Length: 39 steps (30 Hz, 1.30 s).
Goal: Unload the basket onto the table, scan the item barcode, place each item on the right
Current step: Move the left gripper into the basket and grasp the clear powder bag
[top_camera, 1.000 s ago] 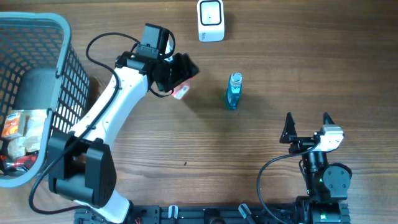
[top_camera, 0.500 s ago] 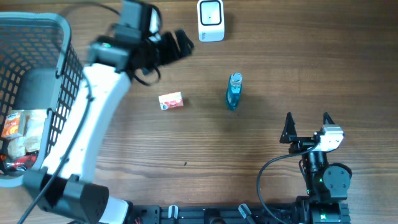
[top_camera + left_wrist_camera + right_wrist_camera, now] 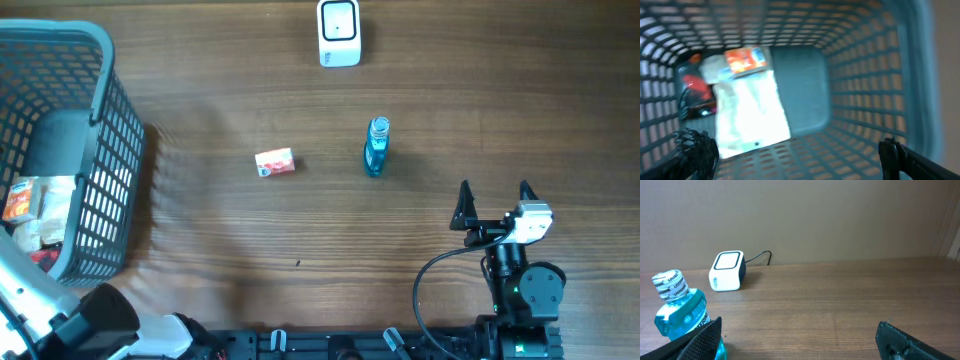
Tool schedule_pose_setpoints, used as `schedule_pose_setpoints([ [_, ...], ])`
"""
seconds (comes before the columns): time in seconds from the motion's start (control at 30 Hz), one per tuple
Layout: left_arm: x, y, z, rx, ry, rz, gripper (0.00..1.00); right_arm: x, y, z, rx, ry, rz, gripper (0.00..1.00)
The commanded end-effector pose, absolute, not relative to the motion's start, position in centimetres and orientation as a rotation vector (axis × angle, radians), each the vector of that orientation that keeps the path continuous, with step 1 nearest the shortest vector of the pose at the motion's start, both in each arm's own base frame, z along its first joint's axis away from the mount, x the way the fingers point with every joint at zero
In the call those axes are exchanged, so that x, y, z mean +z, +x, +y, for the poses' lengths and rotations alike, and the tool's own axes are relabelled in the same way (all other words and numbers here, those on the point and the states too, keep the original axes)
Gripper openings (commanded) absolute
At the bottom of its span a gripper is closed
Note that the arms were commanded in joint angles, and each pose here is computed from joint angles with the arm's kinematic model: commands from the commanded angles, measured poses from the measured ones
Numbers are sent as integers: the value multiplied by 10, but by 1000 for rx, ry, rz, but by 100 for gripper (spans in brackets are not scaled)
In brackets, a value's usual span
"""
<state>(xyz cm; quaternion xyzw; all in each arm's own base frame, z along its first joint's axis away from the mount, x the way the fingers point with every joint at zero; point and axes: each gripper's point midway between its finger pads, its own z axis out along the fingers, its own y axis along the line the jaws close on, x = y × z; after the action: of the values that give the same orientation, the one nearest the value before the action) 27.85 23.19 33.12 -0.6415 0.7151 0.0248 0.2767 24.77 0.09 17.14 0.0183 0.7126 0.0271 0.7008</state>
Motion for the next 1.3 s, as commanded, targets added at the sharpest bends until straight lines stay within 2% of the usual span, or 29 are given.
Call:
schedule_pose_setpoints([
  [0.0,288,272,243,120,-1852,1976,100,173,248,3,81,43,1582,100],
  [0.2,219,273,264,264,-1940,2049,100,173,248,3,81,43,1582,100],
  [0.6,93,252,219,253,-1815,2493,100,173,248,3,81,43,1582,100],
  [0.77,76,261,224,232,-1860,2384,100,173,248,3,81,43,1582,100],
  [0.83,66,244,227,332,-2055,2232,100,173,248,3,81,43,1582,100],
  [0.9,55,240,223,323,-2111,2187,100,173,248,3,81,43,1582,100],
  [1.03,39,241,221,299,-2100,2172,100,173,248,3,81,43,1582,100],
  [1.13,24,255,213,160,-2080,2156,100,173,248,3,81,43,1582,100],
  [1.17,21,260,210,110,-2074,2152,97,173,248,3,81,43,1582,100],
  [1.27,20,262,210,97,-2066,2144,44,173,248,3,81,43,1582,100],
])
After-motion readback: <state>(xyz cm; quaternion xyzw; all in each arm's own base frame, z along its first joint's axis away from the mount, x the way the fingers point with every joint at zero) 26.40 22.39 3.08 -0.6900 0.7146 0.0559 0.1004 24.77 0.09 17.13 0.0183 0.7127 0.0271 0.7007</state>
